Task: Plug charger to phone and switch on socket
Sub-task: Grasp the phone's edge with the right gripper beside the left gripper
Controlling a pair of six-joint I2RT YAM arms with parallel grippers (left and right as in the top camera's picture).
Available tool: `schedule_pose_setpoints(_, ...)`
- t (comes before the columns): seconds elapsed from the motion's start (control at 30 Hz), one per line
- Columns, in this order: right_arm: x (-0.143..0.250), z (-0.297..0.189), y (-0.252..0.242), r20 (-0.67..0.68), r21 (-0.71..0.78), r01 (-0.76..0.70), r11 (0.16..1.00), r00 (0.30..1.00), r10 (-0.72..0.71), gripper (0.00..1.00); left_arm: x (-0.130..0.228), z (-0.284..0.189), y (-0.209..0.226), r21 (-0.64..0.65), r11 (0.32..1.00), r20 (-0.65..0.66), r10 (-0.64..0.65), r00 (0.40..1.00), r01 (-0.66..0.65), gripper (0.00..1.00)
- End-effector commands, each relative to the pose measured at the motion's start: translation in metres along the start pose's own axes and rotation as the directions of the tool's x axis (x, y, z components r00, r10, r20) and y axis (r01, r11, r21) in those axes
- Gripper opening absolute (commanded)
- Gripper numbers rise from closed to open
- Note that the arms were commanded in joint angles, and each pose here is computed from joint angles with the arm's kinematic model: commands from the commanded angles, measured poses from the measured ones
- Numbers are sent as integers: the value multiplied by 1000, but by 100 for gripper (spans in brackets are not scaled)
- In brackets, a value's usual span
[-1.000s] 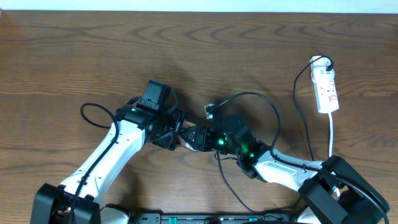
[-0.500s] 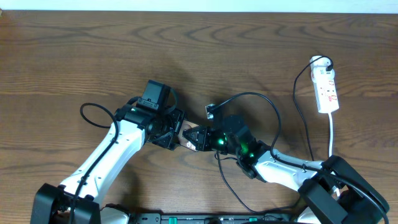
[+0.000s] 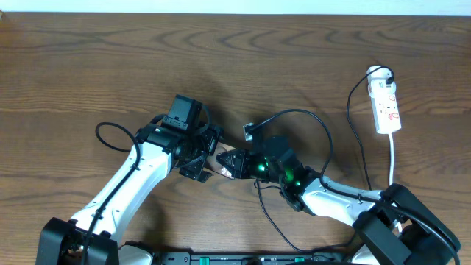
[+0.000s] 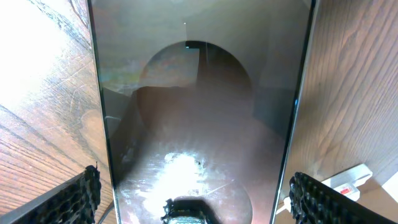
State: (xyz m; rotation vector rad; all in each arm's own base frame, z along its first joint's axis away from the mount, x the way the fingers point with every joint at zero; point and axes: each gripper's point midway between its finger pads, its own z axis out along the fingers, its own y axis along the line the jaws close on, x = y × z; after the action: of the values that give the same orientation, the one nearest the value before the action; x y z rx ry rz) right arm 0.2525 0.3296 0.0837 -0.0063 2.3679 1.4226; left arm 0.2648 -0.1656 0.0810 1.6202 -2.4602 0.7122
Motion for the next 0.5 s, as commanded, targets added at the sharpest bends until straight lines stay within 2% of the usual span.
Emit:
schedule_pose_setpoints(0.0, -9, 0, 4, 22, -13, 16, 1000, 1000, -16, 1, 4, -8, -7, 33, 999, -22, 4, 1000, -3, 95)
schedule_pose_setpoints(0.47, -33, -9, -5, 77, -9, -10, 1000, 997, 11, 1, 4, -30, -31, 186, 978, -217, 130, 967, -89, 95)
